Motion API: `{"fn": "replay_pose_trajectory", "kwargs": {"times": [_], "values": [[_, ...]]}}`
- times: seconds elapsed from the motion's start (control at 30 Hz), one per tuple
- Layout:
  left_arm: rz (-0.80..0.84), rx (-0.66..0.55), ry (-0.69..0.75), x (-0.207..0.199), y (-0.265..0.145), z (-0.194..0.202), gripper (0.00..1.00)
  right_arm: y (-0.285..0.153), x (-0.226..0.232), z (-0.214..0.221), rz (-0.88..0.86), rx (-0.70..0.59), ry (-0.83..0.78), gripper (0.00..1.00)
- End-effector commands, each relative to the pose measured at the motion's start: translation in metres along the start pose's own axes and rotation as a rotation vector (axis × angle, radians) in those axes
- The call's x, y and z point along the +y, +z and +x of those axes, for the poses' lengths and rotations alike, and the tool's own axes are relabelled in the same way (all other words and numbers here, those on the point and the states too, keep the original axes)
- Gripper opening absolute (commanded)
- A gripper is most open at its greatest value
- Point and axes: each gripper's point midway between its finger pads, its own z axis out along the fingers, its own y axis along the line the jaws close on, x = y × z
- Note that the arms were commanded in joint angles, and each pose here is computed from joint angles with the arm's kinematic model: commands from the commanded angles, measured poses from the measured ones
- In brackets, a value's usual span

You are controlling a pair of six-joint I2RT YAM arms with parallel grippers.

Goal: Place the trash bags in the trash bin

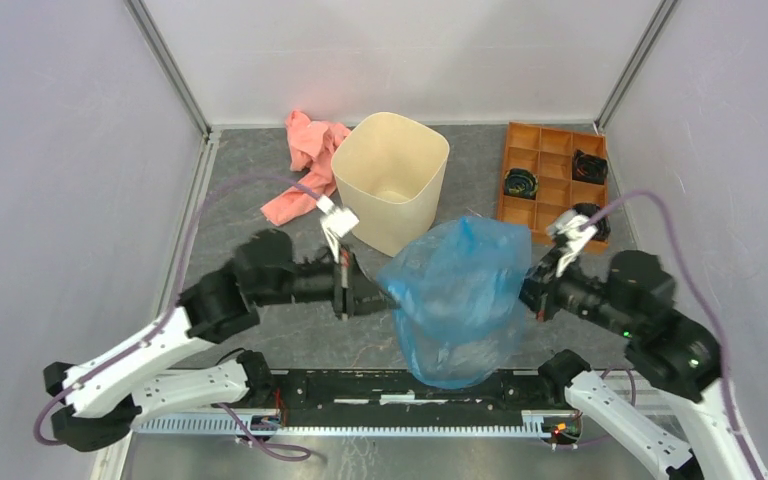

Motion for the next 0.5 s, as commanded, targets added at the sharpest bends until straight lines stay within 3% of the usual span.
{"fn": "replay_pose_trajectory", "kwargs": {"times": [0.0,0.13,0.3,0.37,0.47], "values": [[0.128,-0.187,0.246,-0.073,-0.012,-0.081,0.02,-0.019,-0.017,-0.074,0.166,-0.170,-0.072,0.00],[0.052,-0.201,0.349,-0.083,0.003,-0.121,0.02,-0.018,-0.025,-0.097,0.218,-0.171,-0.114,0.00],[0.041,-0.167,0.399,-0.079,0.030,-0.134,0.02,-0.012,-0.019,-0.120,0.190,-0.200,-0.154,0.00],[-0.041,-0.139,0.363,-0.053,0.050,-0.134,0.02,-0.007,-0.051,-0.109,0.354,-0.142,-0.113,0.00],[-0.178,-0.076,0.251,0.001,0.077,-0.127,0.02,-0.009,-0.115,-0.061,0.682,0.034,-0.101,0.00]]}}
